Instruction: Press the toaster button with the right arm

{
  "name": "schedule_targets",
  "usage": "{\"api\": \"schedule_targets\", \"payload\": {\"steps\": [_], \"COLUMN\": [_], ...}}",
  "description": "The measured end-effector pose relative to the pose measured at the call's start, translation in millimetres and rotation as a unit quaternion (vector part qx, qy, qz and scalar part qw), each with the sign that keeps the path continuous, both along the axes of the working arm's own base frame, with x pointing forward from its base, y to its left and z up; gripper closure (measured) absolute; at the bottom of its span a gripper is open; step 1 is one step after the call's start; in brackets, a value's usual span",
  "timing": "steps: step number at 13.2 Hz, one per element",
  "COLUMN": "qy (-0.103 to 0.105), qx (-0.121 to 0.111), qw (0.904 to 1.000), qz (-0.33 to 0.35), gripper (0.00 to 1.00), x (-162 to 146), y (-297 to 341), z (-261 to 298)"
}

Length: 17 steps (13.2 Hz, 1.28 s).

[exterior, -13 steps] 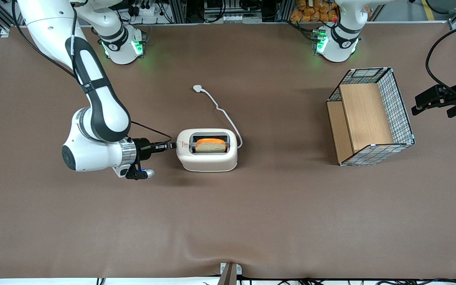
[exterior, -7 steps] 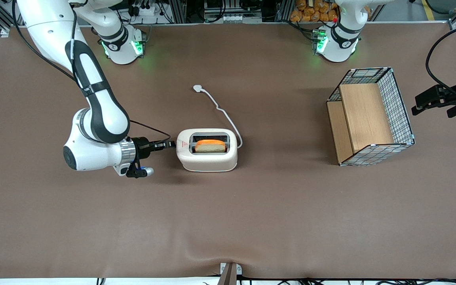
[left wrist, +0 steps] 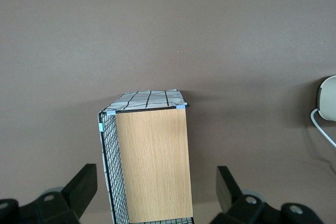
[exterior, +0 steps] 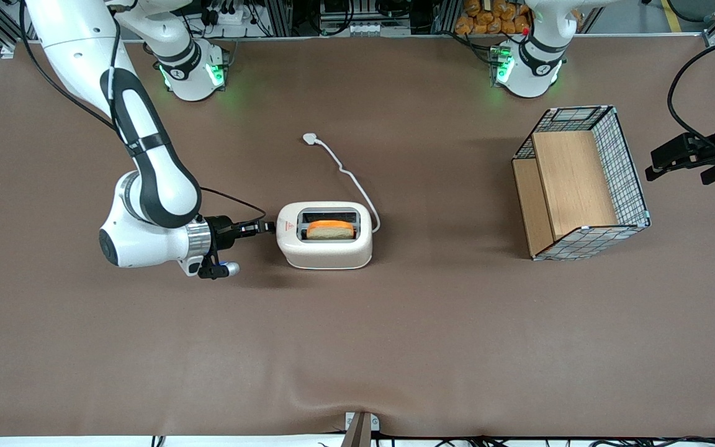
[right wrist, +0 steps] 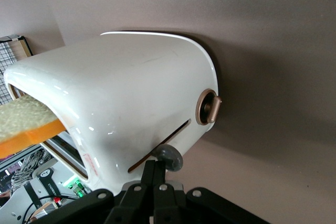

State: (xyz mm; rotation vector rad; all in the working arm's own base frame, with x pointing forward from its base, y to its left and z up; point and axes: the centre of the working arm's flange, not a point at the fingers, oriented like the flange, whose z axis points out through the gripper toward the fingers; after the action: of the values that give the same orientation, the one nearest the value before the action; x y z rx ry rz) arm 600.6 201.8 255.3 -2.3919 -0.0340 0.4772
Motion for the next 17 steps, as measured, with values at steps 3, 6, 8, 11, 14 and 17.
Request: {"api": "schedule_targets", "payload": {"steps": [3, 6, 8, 11, 14, 17], "qy": [-0.003, -0.005, -0.006, -0.015, -0.015, -0.020], "qx": [0.007, 0.019, 0.022, 0.026, 0.030, 0.034], "qw": [1.0000, 0.9998, 0.9997, 0.9995, 0.9994, 0.9991], "qz": [0.003, 0.006, 0.006, 0.009, 0.012, 0.014], "gripper": [0.99, 0.99, 0.99, 0.99, 0.99, 0.99], "x": [0.0, 0.1, 0.2, 0.7, -0.5, 0.2], "y": [-0.6, -3.8, -4.7, -5.4, -6.4, -7.6], "z": [-5.9, -17.9, -20.6, -28.5, -40.5, -42.1]}}
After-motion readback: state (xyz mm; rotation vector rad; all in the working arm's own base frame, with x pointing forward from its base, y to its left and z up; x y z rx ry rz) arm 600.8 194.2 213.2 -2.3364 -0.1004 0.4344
